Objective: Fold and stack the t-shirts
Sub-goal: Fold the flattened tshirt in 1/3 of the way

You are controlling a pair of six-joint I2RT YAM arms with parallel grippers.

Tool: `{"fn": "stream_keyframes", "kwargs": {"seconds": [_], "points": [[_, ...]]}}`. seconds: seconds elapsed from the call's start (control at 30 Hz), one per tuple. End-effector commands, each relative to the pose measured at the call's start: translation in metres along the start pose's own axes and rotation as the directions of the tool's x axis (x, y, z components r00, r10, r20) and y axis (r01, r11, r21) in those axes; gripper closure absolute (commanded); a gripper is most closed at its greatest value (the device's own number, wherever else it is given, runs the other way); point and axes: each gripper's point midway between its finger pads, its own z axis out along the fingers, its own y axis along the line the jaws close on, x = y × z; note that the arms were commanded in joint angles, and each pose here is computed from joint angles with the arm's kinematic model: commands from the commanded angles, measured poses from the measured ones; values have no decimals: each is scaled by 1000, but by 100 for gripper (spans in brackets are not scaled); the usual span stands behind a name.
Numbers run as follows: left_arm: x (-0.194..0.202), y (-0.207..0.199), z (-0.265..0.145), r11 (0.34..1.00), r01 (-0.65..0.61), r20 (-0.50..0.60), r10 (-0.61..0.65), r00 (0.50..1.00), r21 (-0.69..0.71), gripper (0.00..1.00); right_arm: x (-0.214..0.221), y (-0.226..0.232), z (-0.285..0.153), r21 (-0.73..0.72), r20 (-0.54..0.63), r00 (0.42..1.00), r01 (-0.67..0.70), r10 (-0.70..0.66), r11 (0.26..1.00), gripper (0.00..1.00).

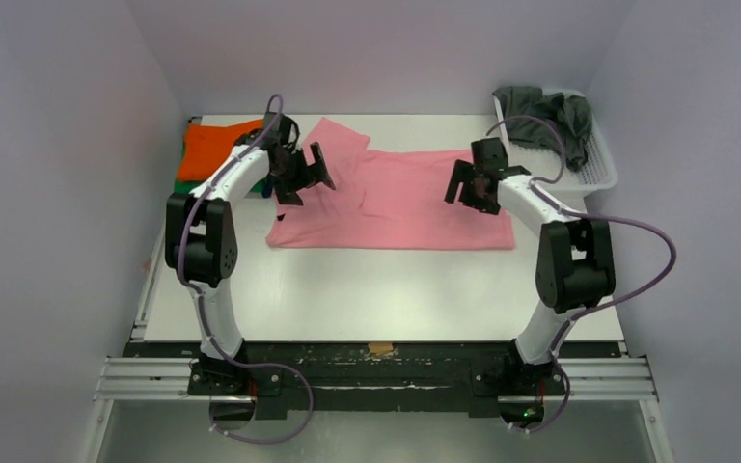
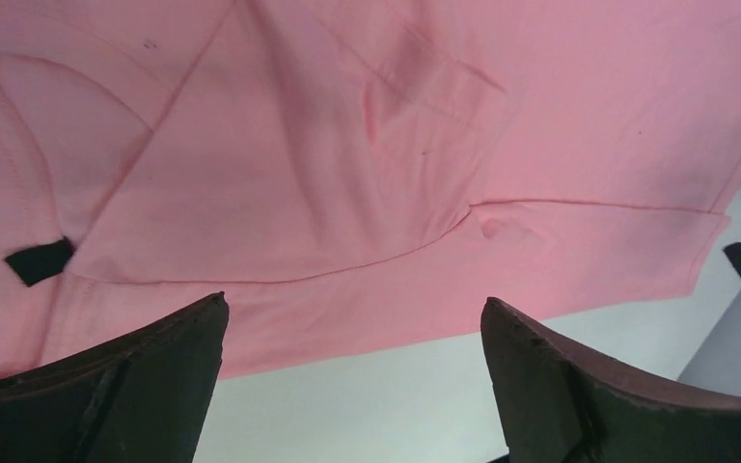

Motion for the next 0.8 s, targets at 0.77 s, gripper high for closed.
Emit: {"fn": "stream_keyframes", "kwargs": {"seconds": [0.77], "points": [[181,65,29,979,110,-256,-152,955,-171,0,136,-19,8,25,-180,982,64,-58,998,13]]}}
